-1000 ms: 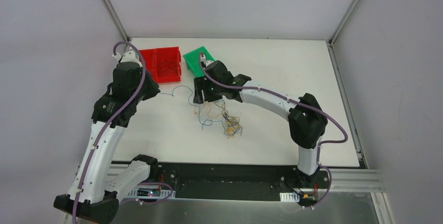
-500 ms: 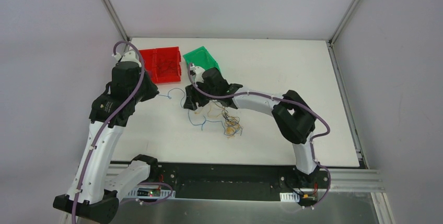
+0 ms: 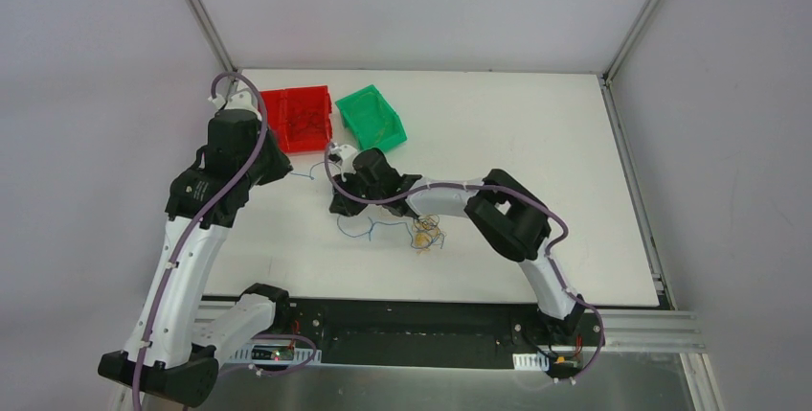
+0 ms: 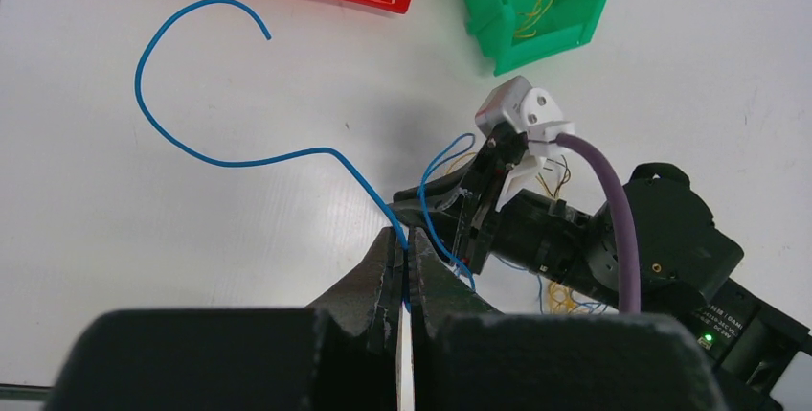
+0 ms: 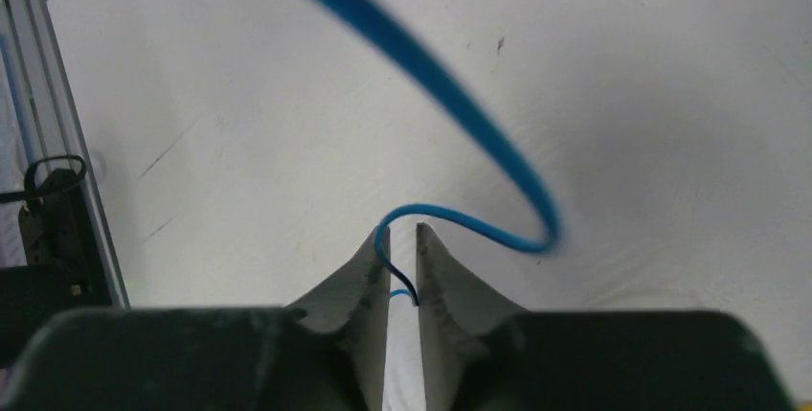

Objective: Untangle the cables
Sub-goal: Pick up the cable at the center of the board.

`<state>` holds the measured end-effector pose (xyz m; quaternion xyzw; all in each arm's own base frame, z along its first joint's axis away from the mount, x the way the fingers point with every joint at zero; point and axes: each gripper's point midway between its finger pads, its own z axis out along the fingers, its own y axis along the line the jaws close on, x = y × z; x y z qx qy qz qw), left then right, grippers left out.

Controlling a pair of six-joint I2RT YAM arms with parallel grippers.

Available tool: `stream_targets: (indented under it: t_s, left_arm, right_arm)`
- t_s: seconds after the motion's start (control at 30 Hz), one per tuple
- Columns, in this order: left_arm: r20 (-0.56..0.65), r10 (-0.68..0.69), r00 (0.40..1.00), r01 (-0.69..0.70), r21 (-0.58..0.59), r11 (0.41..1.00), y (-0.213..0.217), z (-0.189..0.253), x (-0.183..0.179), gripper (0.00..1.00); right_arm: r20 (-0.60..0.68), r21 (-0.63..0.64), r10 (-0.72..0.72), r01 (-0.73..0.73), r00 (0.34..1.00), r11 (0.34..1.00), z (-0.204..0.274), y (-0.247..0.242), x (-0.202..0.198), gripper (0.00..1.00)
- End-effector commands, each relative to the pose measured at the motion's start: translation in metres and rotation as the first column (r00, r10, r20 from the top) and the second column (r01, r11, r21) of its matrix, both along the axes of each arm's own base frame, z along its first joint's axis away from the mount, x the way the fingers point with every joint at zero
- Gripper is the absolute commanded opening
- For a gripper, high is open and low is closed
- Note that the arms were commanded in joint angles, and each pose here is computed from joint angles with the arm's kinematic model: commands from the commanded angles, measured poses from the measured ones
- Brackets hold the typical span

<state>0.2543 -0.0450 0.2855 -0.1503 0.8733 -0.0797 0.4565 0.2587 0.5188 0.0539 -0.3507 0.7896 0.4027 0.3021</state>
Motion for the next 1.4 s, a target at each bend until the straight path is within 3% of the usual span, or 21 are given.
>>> stream_targets:
  t_s: [0.0,0.4,0.53,0.7,0.8,0.87,1.1,1.33,1.37]
  left_arm:
    - [-0.001,0.017,1.000,-0.017,0.029,0.999,0.007,0.002,0.000,0.00]
    - [-0.088,0.087,0.992,-0.090,-0.027,0.996,0.030,-0.030,0.002,0.00]
    - [-0.083,0.132,0.988,-0.135,-0.029,0.990,0.044,-0.030,-0.001,0.00]
    - [-0.077,0.178,0.981,-0.180,-0.025,0.983,0.056,-0.029,-0.004,0.00]
    - [-0.095,0.187,0.978,-0.191,-0.026,0.981,0.058,-0.037,-0.005,0.00]
    - [-0.125,0.187,0.974,-0.192,-0.031,0.981,0.058,-0.048,-0.003,0.00]
    - [-0.194,0.216,0.957,-0.227,-0.041,0.973,0.062,-0.083,0.013,0.00]
    - [-0.249,0.178,0.952,-0.207,-0.097,0.974,0.053,-0.110,0.035,0.00]
    - [-0.257,0.161,0.953,-0.194,-0.110,0.975,0.049,-0.114,0.038,0.00]
  right_arm:
    - [0.055,0.138,0.003,-0.011,0.998,0.990,0.052,0.024,0.003,0.02]
    - [0.005,0.414,0.021,-0.021,1.000,0.910,0.208,0.031,-0.025,0.00]
    - [0.019,0.469,0.052,-0.055,0.998,0.882,0.251,0.044,-0.039,0.00]
    - [0.039,0.517,0.011,-0.029,0.999,0.855,0.289,0.060,-0.029,0.00]
    - [-0.030,0.535,-0.061,0.068,0.998,0.842,0.286,0.064,-0.001,0.00]
    - [-0.145,0.538,-0.090,0.154,0.985,0.828,0.275,0.066,0.023,0.00]
    - [-0.456,0.444,-0.130,0.351,0.880,0.825,0.199,0.077,0.081,0.00]
    - [-0.483,0.336,-0.205,0.397,0.851,0.854,0.154,0.062,0.086,0.00]
    - [-0.487,0.314,-0.218,0.402,0.846,0.860,0.148,0.058,0.087,0.11]
